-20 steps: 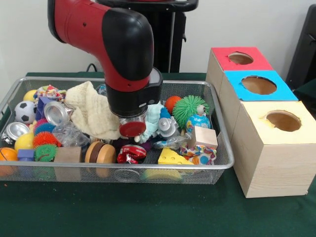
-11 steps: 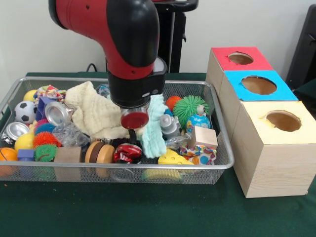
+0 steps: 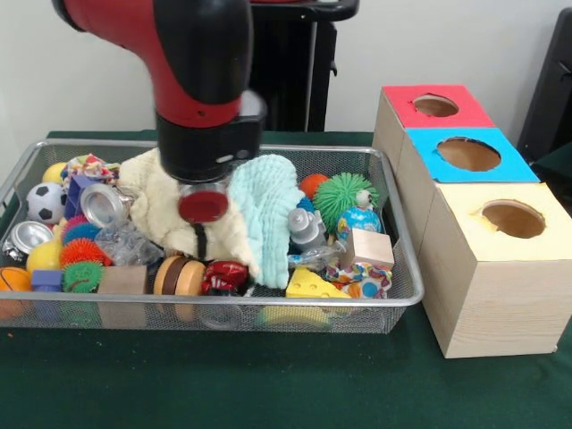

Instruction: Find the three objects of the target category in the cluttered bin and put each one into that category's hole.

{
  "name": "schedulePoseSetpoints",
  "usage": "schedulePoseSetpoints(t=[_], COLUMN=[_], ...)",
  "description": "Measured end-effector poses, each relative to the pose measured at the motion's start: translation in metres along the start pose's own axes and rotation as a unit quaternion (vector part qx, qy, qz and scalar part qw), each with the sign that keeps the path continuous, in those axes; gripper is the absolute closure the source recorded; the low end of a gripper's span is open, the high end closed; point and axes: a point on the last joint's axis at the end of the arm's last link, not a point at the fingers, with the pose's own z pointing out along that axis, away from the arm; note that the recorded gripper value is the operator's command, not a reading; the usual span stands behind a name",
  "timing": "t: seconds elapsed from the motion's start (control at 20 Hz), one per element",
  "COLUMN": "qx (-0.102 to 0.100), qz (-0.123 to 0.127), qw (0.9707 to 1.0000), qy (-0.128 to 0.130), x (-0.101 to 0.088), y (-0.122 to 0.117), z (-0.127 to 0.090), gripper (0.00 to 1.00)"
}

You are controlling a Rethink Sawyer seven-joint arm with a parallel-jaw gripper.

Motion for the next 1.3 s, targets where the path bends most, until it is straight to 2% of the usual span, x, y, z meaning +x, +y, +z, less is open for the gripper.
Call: schedulePoseSetpoints(t=[0.05,0.1,0.25,0.45,0.8,1.3], qx=[0.001,0.003,0.005,0.008,0.02,0.016], qz=[0.001,0.004,0.008,0.009,-0.008,-0.039], qw=[1.0,1.0,0.9999,0.9998,0.9997,0.999], qy=[-0.002,-0.007,-0.013,-0.018,-0.008,-0.015], x=[-0.009,-0.027,-0.056,-0.081,-0.081,-0.068], y=[-0.003,-0.01,-0.02,-0.029,-0.029,-0.021], z=[0.001,0.003,0.006,0.005,-0.01,-0.022], gripper=[0.0,0.0,0.0,0.0,0.0,0.0])
